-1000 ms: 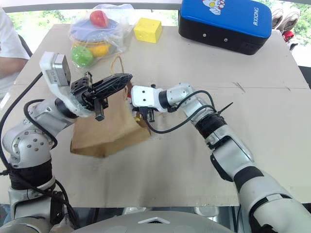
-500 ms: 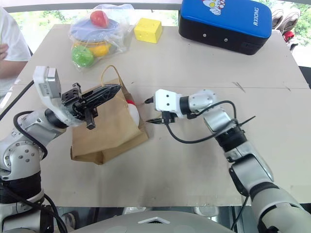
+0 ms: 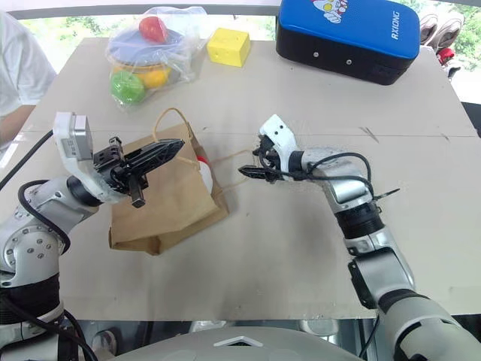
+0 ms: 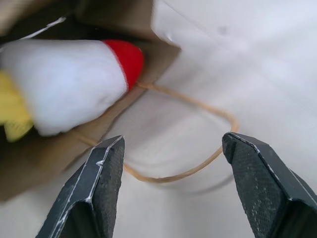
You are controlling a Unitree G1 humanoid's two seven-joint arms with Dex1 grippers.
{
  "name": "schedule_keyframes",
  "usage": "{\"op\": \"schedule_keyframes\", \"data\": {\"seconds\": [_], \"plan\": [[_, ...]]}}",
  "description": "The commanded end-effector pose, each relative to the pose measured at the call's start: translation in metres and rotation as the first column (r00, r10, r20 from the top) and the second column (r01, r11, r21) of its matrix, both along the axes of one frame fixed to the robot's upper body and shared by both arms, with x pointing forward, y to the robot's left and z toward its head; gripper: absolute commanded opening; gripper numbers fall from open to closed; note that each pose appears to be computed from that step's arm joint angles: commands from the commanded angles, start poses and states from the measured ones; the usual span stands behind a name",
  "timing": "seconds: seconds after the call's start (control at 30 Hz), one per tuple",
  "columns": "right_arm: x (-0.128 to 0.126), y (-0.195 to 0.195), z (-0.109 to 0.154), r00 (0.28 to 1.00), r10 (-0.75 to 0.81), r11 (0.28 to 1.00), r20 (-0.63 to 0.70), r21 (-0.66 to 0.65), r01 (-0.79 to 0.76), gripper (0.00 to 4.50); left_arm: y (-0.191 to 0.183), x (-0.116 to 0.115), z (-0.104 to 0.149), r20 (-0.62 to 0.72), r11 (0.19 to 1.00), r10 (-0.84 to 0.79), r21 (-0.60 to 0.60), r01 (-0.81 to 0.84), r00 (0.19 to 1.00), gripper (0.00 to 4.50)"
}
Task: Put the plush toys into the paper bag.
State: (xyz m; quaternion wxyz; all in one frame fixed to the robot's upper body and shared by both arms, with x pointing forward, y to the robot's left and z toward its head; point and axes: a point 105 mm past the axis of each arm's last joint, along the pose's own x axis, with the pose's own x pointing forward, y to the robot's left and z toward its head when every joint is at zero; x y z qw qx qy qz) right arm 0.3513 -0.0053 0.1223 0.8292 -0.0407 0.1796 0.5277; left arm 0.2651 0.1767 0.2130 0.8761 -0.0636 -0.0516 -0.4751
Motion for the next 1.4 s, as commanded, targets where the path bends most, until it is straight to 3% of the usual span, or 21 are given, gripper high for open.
{"op": "schedule_keyframes", "data": {"seconds": [0.03, 0.13, 0.27, 0.3, 0.47, 0.57, 0.7, 0.93, 1.03, 1.17, 1.33, 1.4], "plan": [[0.012, 0.003, -0.014, 0.999, -0.038, 0.996, 0.003, -0.083, 0.038, 3.06, -0.004, -0.009, 0.015, 0.073, 1.0, -0.008, 0.019, 0.006, 0.997, 0.0], [0.011, 0.01, -0.014, 1.0, -0.005, 0.999, -0.01, -0.04, 0.005, 2.27, -0.004, -0.011, 0.016, 0.08, 1.0, 0.006, 0.021, -0.008, 0.997, 0.0], [0.013, 0.002, 0.0, 1.0, -0.028, 1.0, 0.015, -0.002, 0.028, 0.33, 0.0, -0.014, 0.016, 0.078, 0.999, 0.034, 0.025, -0.036, 0.996, 0.0], [0.015, -0.003, 0.007, 0.999, -0.044, 0.999, 0.023, 0.023, 0.043, 0.02, 0.001, -0.014, 0.016, 0.078, 0.999, 0.041, 0.023, -0.043, 0.996, 0.0], [0.009, -0.022, 0.042, 0.994, -0.071, 0.983, 0.082, 0.178, 0.055, 0.02, 0.002, -0.013, 0.015, 0.079, 0.998, 0.053, 0.019, -0.055, 0.995, 0.0], [0.002, -0.028, 0.04, 0.993, -0.087, 0.981, 0.077, 0.179, 0.072, 0.89, 0.0, -0.011, 0.016, 0.082, 0.999, 0.05, 0.015, -0.051, 0.995, 0.0], [0.01, -0.034, 0.022, 0.979, -0.203, 0.97, 0.015, 0.14, 0.199, 2.81, 0.0, -0.007, 0.017, 0.083, 0.999, 0.042, 0.014, -0.043, 0.996, 0.0], [-0.007, -0.012, -0.008, 0.977, -0.124, 0.981, -0.173, 0.125, 0.146, 2.81, -0.001, -0.002, 0.019, 0.088, 0.999, 0.027, 0.02, -0.029, 0.996, 0.0], [-0.013, -0.003, -0.011, 0.975, -0.079, 0.984, -0.209, 0.143, 0.111, 2.02, -0.001, -0.002, 0.02, 0.092, 0.999, 0.027, 0.021, -0.029, 0.995, 0.0], [-0.015, 0.002, -0.009, 0.979, -0.049, 0.982, -0.199, 0.17, 0.084, 0.08, -0.002, -0.003, 0.021, 0.097, 0.999, 0.031, 0.021, -0.033, 0.995, 0.0], [-0.013, -0.006, 0.039, 0.992, -0.018, 0.913, -0.123, 0.401, 0.066, 0.08, -0.006, -0.003, 0.028, 0.112, 0.999, 0.037, -0.023, -0.034, 0.993, 0.0], [-0.014, -0.013, 0.062, 0.998, -0.016, 0.884, -0.065, 0.466, 0.045, 0.08, -0.004, 0.0, 0.04, 0.113, 0.993, 0.058, -0.111, -0.045, 0.992, 0.0]]}}
